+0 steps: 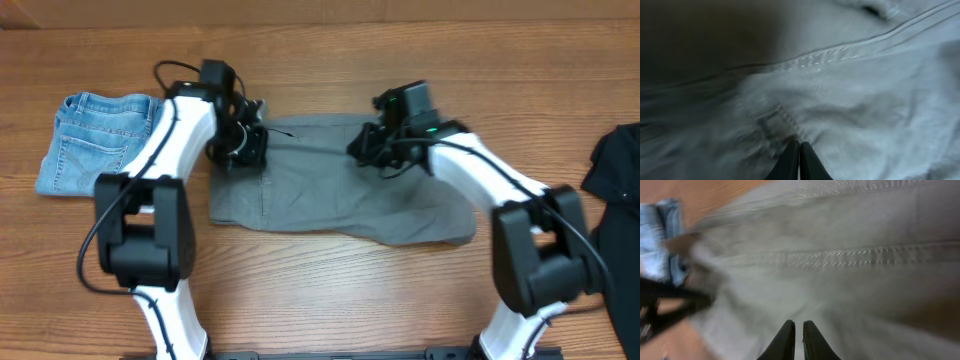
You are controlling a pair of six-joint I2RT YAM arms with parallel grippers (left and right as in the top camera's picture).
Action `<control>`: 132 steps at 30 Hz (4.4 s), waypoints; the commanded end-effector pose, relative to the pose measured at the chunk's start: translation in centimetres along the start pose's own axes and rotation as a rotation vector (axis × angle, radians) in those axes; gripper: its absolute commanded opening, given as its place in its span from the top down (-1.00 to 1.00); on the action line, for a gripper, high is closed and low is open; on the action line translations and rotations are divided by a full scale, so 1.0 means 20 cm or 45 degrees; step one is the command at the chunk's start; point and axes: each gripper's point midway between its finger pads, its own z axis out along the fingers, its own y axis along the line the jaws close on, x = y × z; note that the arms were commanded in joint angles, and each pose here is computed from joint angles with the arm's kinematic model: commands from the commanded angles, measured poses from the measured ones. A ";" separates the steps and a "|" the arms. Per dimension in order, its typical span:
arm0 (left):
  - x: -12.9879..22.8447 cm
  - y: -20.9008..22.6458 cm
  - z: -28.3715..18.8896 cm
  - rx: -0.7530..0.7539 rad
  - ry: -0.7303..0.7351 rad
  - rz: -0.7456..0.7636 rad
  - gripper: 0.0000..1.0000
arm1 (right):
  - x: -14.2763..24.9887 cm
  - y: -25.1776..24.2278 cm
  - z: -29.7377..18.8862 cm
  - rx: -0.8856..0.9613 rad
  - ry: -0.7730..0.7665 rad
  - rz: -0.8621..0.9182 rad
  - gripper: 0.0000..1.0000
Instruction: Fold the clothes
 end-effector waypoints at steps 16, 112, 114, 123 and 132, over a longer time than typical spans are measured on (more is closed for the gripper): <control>0.14 0.11 0.10 -0.186 0.180 0.008 0.89 | -0.51 -0.54 0.07 -0.118 -0.342 0.486 0.82; -0.26 0.14 0.32 -0.078 -0.048 0.071 0.68 | 0.02 -0.84 -1.18 0.718 -0.192 0.467 0.23; -0.26 0.14 0.32 -0.078 -0.047 0.071 0.67 | 0.03 -0.87 -1.21 0.764 -0.213 0.530 0.03; -0.26 0.14 0.32 -0.077 -0.047 0.070 0.66 | 0.01 -0.76 -0.97 0.377 -0.176 0.431 0.08; -0.23 0.14 0.32 -0.077 -0.011 0.059 0.65 | 0.13 -0.85 -0.64 0.310 -0.071 0.412 0.07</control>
